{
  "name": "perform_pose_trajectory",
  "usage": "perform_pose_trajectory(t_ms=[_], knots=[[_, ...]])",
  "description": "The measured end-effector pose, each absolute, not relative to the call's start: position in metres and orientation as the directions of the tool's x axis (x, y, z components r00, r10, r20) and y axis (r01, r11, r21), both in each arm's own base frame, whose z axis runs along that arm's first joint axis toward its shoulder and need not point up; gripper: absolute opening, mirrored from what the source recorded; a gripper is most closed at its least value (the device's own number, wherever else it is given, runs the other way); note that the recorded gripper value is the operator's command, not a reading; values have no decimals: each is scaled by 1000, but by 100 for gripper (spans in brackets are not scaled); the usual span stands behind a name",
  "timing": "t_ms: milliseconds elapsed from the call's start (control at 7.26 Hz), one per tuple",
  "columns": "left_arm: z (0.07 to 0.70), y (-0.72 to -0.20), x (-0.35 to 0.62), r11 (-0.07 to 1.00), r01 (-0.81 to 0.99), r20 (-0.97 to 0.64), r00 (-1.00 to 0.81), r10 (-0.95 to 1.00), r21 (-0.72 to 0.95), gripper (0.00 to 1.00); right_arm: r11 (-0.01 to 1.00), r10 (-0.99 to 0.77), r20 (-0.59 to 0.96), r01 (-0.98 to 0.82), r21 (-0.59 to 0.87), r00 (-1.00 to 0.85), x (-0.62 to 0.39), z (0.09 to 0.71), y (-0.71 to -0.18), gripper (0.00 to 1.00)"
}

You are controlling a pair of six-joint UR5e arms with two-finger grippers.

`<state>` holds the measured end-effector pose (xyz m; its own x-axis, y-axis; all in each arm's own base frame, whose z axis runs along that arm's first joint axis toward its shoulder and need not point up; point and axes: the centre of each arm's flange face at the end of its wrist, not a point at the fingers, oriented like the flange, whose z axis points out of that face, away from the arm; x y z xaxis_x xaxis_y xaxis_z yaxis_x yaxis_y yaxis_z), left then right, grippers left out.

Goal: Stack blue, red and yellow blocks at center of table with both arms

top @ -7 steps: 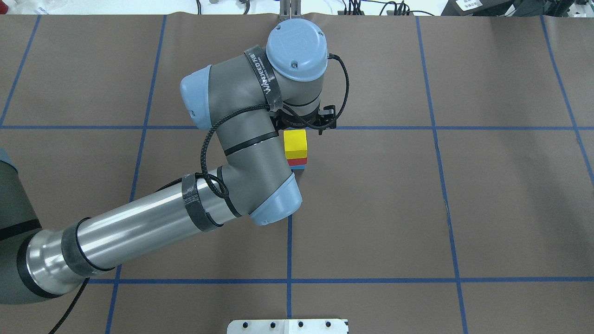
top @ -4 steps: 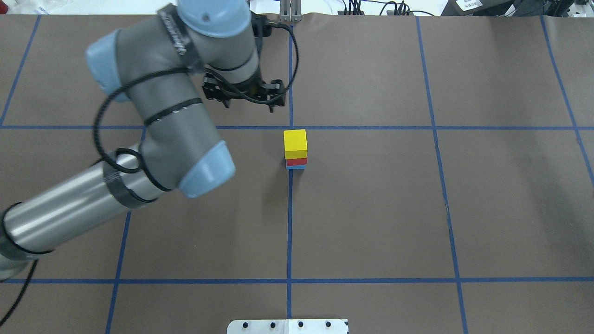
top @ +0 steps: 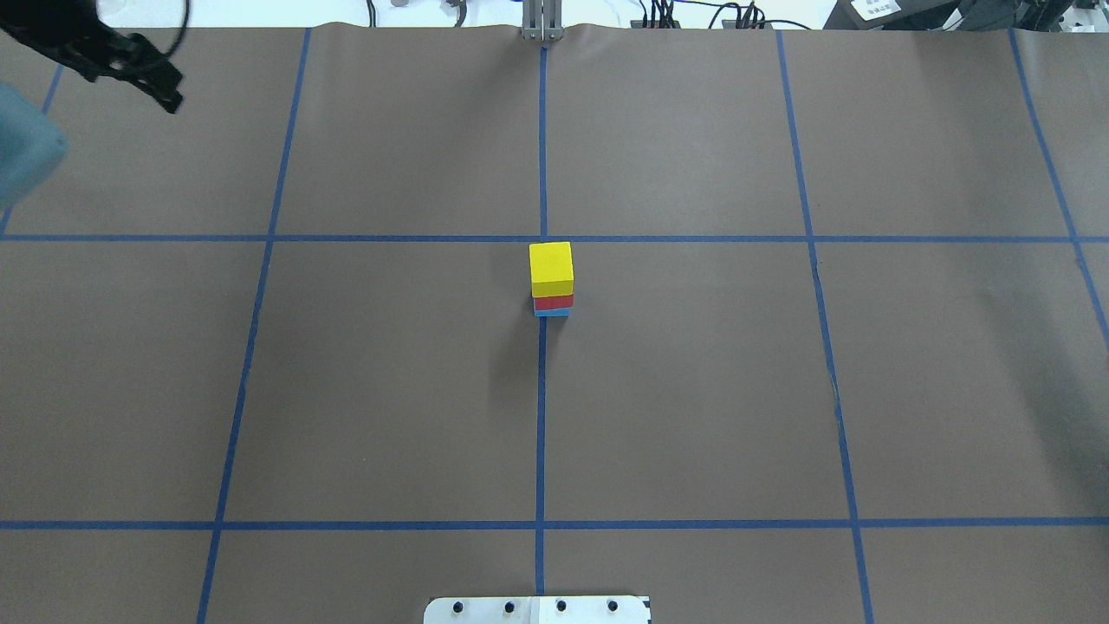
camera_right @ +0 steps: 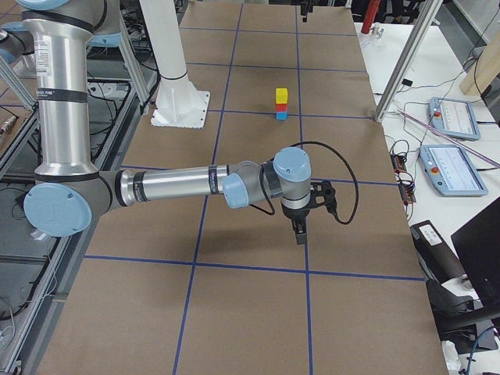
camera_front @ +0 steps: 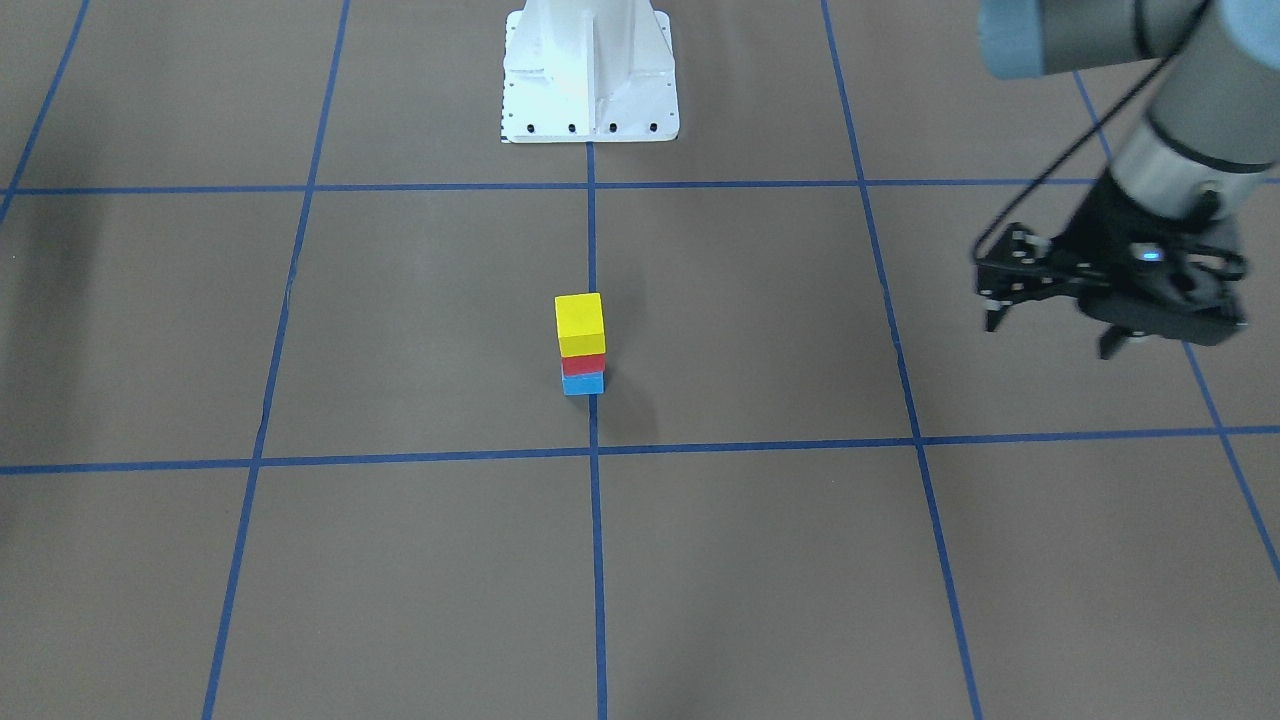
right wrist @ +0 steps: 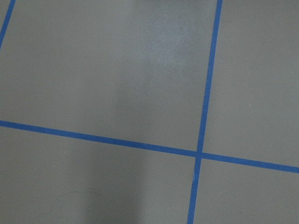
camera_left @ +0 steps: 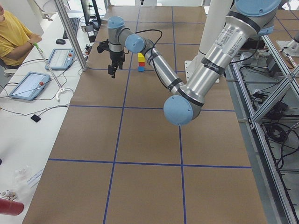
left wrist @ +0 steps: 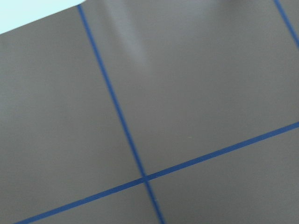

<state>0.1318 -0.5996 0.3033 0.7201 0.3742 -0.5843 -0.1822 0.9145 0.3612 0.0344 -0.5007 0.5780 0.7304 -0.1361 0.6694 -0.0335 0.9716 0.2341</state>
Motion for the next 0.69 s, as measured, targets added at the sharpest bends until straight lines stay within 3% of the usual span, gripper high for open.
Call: perform_pose_trajectory(t_ms=[275, 689], knots=[[428, -580, 1, 926, -197, -598, 716, 360, 322, 100, 976, -95, 673, -64, 208, 734, 50, 572, -505, 100], [592, -512, -49, 954, -171, -634, 716, 292, 246, 100, 987, -20, 677, -94, 131, 736, 66, 558, -526, 100]])
